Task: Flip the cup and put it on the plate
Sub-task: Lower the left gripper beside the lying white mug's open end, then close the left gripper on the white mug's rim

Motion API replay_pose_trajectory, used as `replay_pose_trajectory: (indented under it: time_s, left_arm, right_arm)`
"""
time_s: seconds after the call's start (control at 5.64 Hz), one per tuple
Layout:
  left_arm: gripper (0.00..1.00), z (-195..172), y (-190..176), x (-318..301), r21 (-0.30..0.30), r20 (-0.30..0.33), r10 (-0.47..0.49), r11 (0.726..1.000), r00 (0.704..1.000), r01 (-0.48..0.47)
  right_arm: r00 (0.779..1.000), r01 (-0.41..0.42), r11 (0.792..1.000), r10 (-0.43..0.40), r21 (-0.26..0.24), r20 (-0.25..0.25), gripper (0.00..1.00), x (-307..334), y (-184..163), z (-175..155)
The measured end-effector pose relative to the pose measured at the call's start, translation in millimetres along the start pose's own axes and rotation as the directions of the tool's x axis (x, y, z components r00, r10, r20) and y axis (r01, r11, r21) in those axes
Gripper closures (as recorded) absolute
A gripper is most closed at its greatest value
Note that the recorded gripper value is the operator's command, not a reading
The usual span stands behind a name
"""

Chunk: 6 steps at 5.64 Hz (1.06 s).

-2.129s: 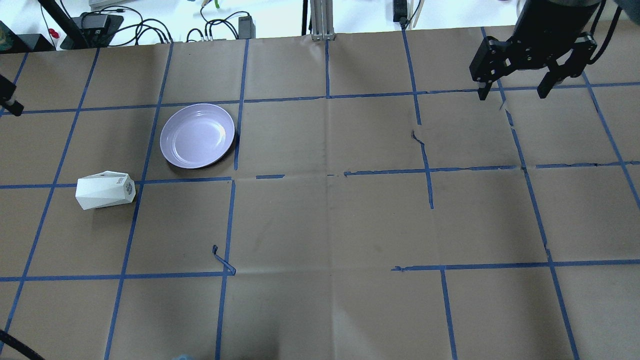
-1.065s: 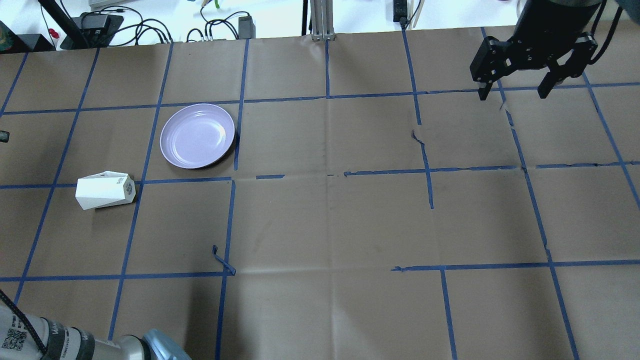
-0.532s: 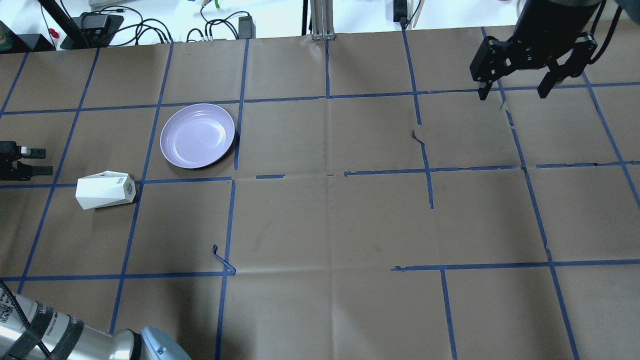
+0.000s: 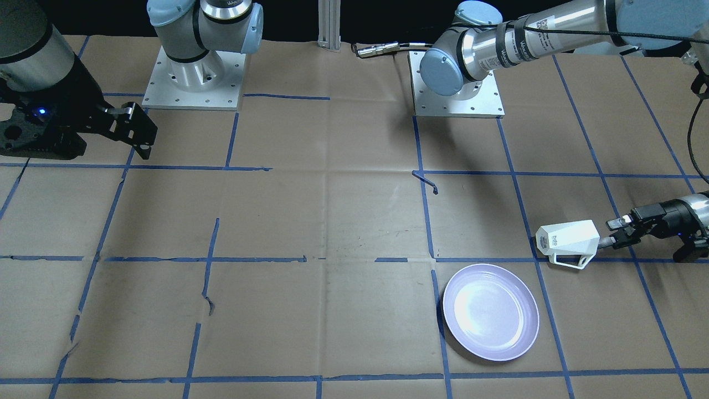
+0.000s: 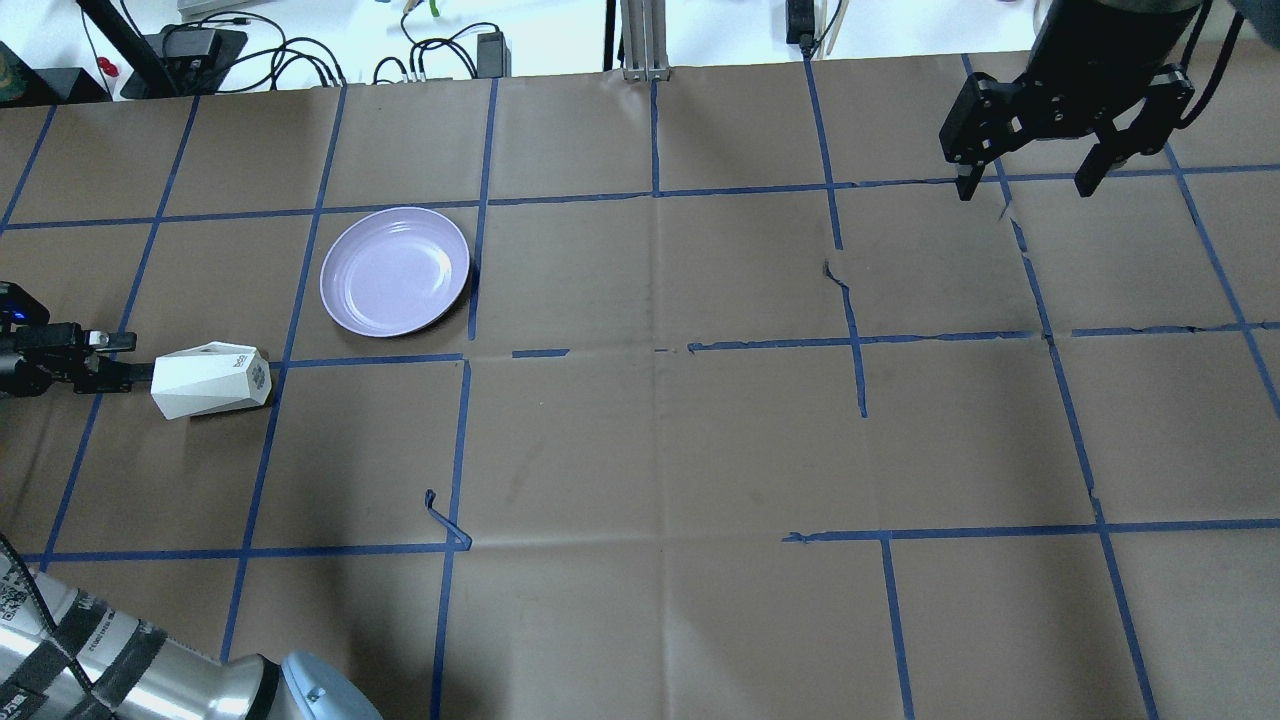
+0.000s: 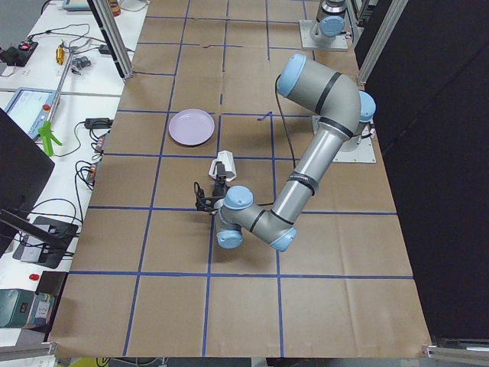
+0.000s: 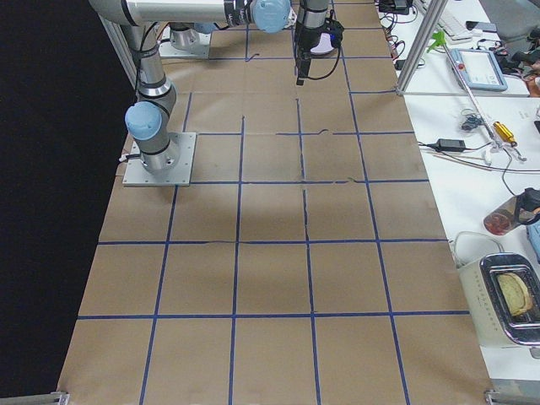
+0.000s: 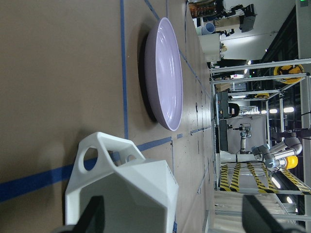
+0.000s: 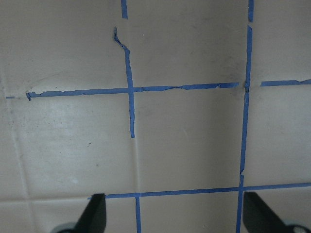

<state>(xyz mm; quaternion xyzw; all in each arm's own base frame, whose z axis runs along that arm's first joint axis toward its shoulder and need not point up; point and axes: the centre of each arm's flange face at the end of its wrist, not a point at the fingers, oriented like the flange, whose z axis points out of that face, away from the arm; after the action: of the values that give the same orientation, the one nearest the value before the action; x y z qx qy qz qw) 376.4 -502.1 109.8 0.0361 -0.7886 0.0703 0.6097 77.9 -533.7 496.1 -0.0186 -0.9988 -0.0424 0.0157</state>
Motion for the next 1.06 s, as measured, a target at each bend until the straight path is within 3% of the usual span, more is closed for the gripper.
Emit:
replay_pose_trajectory:
  time_s: [0.35, 0.71, 1.06]
  left_arm:
    - [0.03, 12.7, 4.6, -7.7, -0.02, -0.041, -0.02, 1.0, 0.999, 0.019]
    - [0.72, 15.1, 4.4, -6.2, -0.016, -0.05, -0.02, 1.0, 0.999, 0.019]
    - [1.0, 16.6, 6.8, -3.9, -0.024, -0.066, -0.027, 0.999, 0.997, 0.025]
  right_arm:
    - [1.0, 0.0, 1.0, 0.0, 0.0, 0.0, 0.0, 0.0, 0.0, 0.0]
    - [1.0, 0.0, 1.0, 0.0, 0.0, 0.0, 0.0, 0.0, 0.0, 0.0]
    - [1.0, 0.0, 1.0, 0.0, 0.0, 0.0, 0.0, 0.0, 0.0, 0.0]
